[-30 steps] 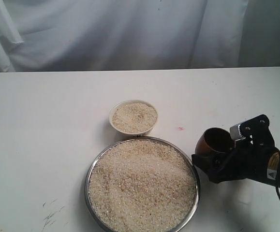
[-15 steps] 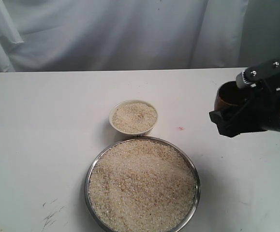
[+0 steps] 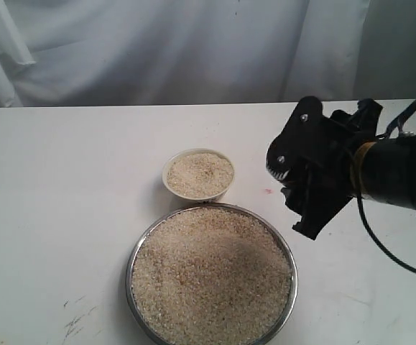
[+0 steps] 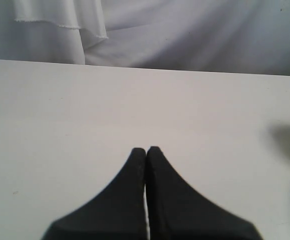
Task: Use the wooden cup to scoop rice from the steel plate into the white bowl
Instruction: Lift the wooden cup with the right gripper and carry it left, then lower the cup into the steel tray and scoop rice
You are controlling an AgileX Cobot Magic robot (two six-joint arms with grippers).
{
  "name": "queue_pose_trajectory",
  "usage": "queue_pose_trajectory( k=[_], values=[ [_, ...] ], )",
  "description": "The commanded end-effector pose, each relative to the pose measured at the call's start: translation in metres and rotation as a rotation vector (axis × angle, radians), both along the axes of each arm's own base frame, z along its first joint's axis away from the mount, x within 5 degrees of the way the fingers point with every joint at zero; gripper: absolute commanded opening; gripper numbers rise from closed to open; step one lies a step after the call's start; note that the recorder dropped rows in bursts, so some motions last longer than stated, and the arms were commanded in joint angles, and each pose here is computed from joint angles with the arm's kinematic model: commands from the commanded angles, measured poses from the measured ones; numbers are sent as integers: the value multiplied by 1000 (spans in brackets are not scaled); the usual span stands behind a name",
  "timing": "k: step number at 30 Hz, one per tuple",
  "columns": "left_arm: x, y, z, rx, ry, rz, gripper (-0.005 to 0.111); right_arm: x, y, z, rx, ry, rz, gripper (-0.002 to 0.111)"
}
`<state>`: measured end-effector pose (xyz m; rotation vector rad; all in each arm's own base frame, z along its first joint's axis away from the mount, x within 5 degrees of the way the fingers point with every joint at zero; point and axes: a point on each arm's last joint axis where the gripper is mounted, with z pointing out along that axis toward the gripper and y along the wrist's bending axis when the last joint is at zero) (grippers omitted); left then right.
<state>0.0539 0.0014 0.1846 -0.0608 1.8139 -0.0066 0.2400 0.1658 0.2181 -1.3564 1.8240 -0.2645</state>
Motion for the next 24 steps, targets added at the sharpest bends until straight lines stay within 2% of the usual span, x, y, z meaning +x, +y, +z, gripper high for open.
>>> queue_pose_trajectory(
  k=[1, 5, 11, 14, 19, 24],
  values=[
    [0, 0, 0, 1, -13, 2, 0, -6, 8, 6, -101, -56, 64, 0],
    [0, 0, 0, 1, -13, 2, 0, -7, 21, -1, -199, -69, 122, 0],
    [0, 0, 0, 1, -13, 2, 0, -4, 61, -13, -408, -125, 303, 0],
    [0, 0, 0, 1, -13, 2, 0, 0, 71, -16, -571, -156, 302, 0],
    [0, 0, 0, 1, -13, 2, 0, -1, 76, -27, -753, -157, 297, 0],
    [0, 0, 0, 1, -13, 2, 0, -14, 83, -31, -828, -148, 322, 0]
  ],
)
